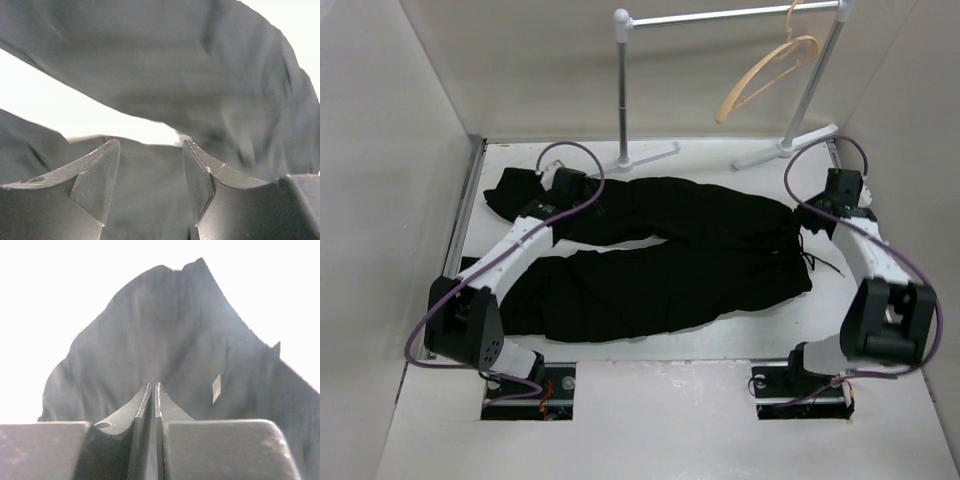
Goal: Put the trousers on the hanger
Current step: Flatten out the trousers at the center of the board.
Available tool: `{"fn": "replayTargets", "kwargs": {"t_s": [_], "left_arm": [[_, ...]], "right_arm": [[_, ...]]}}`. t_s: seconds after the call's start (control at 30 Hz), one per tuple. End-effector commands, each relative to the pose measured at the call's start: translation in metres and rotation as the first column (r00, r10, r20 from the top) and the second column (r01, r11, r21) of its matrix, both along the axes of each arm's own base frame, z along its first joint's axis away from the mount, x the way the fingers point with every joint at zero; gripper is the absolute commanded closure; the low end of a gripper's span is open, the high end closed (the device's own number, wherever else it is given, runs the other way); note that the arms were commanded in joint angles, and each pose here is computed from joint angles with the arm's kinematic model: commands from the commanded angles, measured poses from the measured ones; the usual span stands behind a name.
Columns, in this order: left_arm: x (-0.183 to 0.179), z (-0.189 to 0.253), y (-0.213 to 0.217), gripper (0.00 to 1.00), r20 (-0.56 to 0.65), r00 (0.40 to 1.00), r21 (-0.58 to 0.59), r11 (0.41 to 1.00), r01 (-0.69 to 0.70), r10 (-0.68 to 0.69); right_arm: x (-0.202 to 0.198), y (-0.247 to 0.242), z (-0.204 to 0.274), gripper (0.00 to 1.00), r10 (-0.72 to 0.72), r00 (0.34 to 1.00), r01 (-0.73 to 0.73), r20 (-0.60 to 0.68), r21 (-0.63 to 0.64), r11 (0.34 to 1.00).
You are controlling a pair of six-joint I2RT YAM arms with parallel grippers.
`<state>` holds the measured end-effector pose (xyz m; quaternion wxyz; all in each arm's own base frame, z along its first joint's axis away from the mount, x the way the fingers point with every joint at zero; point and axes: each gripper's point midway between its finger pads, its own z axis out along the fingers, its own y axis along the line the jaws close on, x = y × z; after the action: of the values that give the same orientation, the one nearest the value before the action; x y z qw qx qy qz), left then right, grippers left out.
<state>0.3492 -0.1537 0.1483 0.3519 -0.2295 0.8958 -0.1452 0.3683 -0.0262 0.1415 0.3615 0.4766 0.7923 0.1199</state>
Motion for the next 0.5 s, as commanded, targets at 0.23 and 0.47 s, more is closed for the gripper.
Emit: {"fn": "replayTargets", "kwargs": {"t_s": [0.23, 0.47], "left_arm": [[0.079, -0.041, 0.082, 0.45, -0.054, 0.977, 0.013, 0.978, -0.207, 0.207], [0.128, -0.071, 0.137, 0.44, -0.067, 0.931, 0.027, 0.934, -0.357, 0.358]], "right_arm": [[0.078, -0.059, -0.045, 0.43, 0.027, 0.994, -0.037, -0.104, -0.099, 0.994], [0.069, -0.069, -0.081, 0.48, -0.027, 0.966, -0.01, -0.257, -0.141, 0.99]]}}
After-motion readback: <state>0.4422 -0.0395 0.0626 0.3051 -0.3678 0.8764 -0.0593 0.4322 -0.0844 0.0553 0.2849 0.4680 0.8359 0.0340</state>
